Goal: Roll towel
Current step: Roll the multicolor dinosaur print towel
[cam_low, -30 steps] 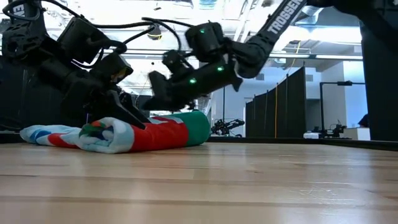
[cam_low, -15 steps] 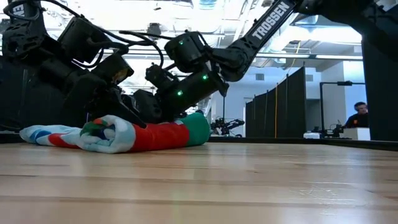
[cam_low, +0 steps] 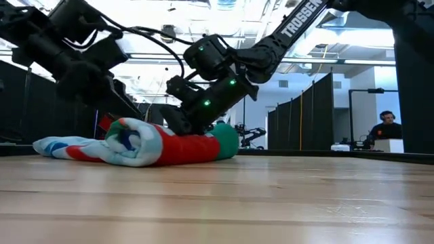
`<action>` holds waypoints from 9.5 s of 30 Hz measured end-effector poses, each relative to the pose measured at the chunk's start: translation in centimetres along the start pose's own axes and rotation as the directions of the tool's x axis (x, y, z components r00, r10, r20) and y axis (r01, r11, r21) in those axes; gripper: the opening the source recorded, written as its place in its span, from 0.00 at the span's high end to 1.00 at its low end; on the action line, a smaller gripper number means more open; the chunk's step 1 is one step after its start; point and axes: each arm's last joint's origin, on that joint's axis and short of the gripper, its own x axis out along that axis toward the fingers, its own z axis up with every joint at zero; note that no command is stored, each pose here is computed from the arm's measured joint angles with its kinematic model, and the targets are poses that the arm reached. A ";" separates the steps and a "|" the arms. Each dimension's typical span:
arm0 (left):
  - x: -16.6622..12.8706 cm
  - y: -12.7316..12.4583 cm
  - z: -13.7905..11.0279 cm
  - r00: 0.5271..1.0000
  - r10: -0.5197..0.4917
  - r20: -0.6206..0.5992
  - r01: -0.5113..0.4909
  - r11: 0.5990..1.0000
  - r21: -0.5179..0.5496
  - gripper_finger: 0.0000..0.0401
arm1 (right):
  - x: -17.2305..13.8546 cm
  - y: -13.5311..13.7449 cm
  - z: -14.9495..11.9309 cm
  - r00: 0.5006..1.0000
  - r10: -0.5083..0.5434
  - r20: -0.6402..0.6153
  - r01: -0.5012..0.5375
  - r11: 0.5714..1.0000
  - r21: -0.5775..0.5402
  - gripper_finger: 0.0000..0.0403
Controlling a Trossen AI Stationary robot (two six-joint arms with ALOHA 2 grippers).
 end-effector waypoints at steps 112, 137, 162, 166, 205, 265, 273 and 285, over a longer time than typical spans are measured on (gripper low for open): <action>22.5 -2.4 6.1 0.876 -0.471 0.100 0.437 0.865 0.247 0.19 | -12.7 2.9 -7.5 0.984 0.098 -0.149 -0.086 0.993 0.084 0.84; 24.5 -2.0 4.2 0.948 -0.298 0.115 0.305 0.951 -0.045 0.19 | -24.1 1.9 -11.8 0.904 -0.005 -0.428 0.061 0.991 0.116 0.84; 24.8 -2.3 4.3 0.949 -0.296 0.111 0.298 0.954 -0.005 0.19 | -25.2 1.6 -8.6 0.972 -0.059 -0.228 0.070 0.997 0.044 0.84; 24.8 -2.3 4.3 0.949 -0.295 0.111 0.297 0.955 -0.002 0.19 | -24.4 1.1 -7.6 0.987 -0.108 -0.122 0.108 0.994 -0.006 0.84; 24.8 0.3 9.0 0.939 -0.332 0.093 0.299 0.918 0.262 0.19 | -18.8 1.5 -10.1 0.960 -0.089 -0.267 0.091 0.996 -0.005 0.84; 26.8 1.1 5.7 0.936 -0.353 0.020 0.340 0.915 0.216 0.19 | -22.3 -0.5 -13.8 0.957 -0.048 -0.287 0.042 0.999 -0.026 0.07; 26.8 1.1 5.4 0.930 -0.367 -0.004 0.360 0.910 0.205 0.19 | -22.3 -0.2 -10.8 0.979 -0.037 -0.203 0.039 0.999 0.007 0.06; 26.8 1.1 5.4 0.933 -0.360 -0.006 0.354 0.913 0.202 0.19 | -23.1 -0.3 -12.3 0.922 -0.062 -0.381 0.095 0.993 0.067 0.06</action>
